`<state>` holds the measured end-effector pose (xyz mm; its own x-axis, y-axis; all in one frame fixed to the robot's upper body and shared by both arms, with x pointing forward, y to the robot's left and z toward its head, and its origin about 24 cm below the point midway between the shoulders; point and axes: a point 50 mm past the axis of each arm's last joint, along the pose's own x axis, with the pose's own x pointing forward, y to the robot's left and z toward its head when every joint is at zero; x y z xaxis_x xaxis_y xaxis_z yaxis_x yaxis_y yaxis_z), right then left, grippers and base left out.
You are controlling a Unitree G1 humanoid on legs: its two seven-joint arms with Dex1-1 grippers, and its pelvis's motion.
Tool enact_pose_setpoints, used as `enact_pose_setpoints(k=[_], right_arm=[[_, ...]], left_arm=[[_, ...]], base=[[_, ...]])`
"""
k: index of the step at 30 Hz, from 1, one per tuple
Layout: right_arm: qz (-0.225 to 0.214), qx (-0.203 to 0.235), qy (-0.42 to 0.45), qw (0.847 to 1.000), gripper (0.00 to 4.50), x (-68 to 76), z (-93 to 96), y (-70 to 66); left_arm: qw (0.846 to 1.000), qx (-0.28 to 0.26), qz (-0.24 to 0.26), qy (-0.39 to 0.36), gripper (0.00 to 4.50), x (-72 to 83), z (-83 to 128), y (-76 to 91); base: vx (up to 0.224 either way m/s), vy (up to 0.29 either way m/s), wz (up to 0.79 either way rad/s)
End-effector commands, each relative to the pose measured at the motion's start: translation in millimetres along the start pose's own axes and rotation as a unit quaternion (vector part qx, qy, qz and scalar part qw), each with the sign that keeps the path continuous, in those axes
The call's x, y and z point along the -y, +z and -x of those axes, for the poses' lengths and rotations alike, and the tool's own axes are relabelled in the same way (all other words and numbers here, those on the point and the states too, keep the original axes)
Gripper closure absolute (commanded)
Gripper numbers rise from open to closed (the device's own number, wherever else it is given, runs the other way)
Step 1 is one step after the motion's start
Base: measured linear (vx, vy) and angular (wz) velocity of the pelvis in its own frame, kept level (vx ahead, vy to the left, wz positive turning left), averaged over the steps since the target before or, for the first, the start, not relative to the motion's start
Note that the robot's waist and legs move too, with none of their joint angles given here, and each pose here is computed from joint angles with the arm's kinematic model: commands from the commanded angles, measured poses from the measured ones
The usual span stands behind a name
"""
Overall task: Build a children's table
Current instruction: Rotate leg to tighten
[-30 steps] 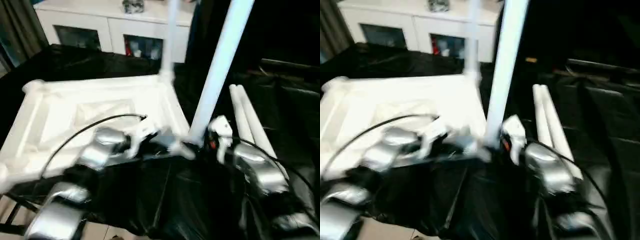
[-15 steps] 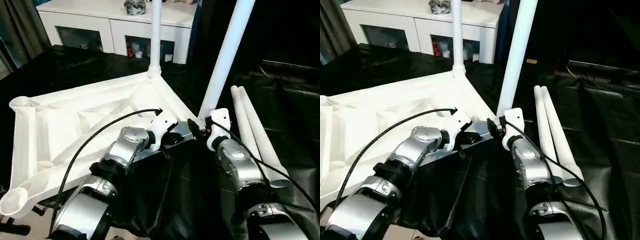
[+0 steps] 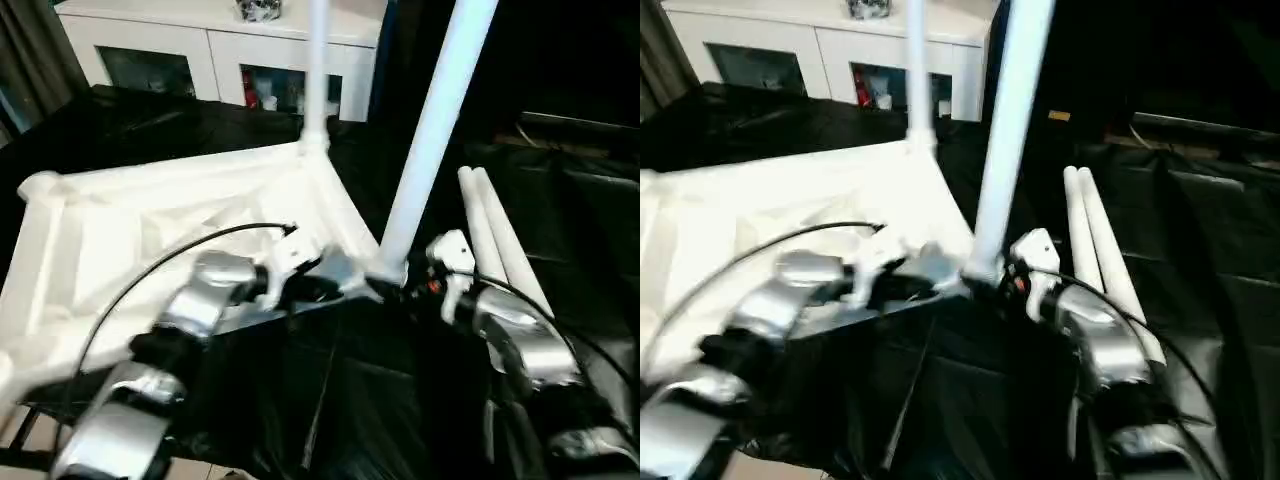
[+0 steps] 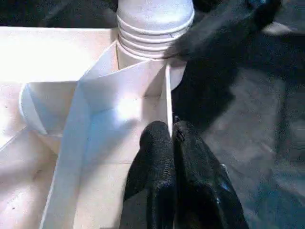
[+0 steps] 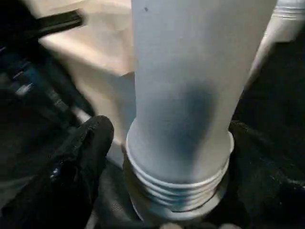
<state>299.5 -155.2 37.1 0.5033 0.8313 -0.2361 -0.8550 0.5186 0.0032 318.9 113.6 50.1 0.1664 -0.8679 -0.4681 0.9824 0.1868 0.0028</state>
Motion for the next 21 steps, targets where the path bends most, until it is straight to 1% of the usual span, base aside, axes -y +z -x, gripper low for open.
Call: enact_pose_setpoints(k=[1,3,5,8,9,10,11,14,16,19,20,21], right_arm=[[0.016,0.002,0.076,0.997,0.58,-13.5,-6.5,6.6],[0.019,-0.003,0.083,0.996,0.58,-13.5,-4.4,6.4],[0.025,-0.015,0.101,0.995,0.91,-13.2,0.9,6.7],[0.026,-0.021,0.110,0.993,0.96,-12.8,3.7,7.4],[0.024,-0.024,0.117,0.993,1.17,-12.9,4.6,7.7],[0.021,-0.028,0.127,0.991,1.17,-13.3,5.5,7.9],[0.020,-0.030,0.131,0.991,1.34,-13.7,5.6,7.9],[0.019,-0.034,0.144,0.989,1.46,-15.2,5.8,8.7],[0.017,-0.032,0.147,0.989,1.67,-16.4,5.2,9.5],[0.008,-0.028,0.143,0.989,1.73,-18.0,3.2,8.7],[-0.009,-0.025,0.123,0.992,1.75,-18.5,-0.2,6.2],[-0.014,-0.026,0.115,0.993,1.75,-18.4,-1.4,5.3]], left_arm=[[0.999,-0.002,-0.003,-0.053,4.50,11.5,-4,-4.6],[0.998,-0.001,-0.004,-0.062,4.50,12.8,-1,-4.7],[0.996,0.001,-0.008,-0.088,4.50,16.4,7,-4.6],[0.995,-0.005,-0.013,-0.100,4.50,17.9,12,-5.3],[0.995,-0.009,-0.016,-0.103,4.50,17.9,14,-6.1],[0.994,-0.013,-0.019,-0.106,4.50,18.0,15,-7.0],[0.994,-0.013,-0.019,-0.107,4.50,18.0,16,-7.3],[0.994,-0.016,-0.019,-0.110,4.50,18.3,18,-7.9],[0.994,-0.018,-0.019,-0.110,4.50,18.3,19,-8.1],[0.995,-0.018,-0.016,-0.101,4.50,16.9,18,-8.4],[0.996,-0.015,-0.006,-0.082,4.50,14.6,15,-8.1],[0.997,-0.015,-0.003,-0.077,4.50,13.8,14,-8.0]], base=[[0.000,0.000,0.00],[0.000,0.000,0.00],[0.000,0.000,0.00],[0.000,0.000,0.00],[0.000,0.000,0.00],[0.000,0.000,0.00],[0.000,0.000,0.00],[0.000,0.000,0.00],[0.000,0.000,0.00],[0.000,0.000,0.00],[0.000,0.000,0.00],[0.000,0.000,0.00]])
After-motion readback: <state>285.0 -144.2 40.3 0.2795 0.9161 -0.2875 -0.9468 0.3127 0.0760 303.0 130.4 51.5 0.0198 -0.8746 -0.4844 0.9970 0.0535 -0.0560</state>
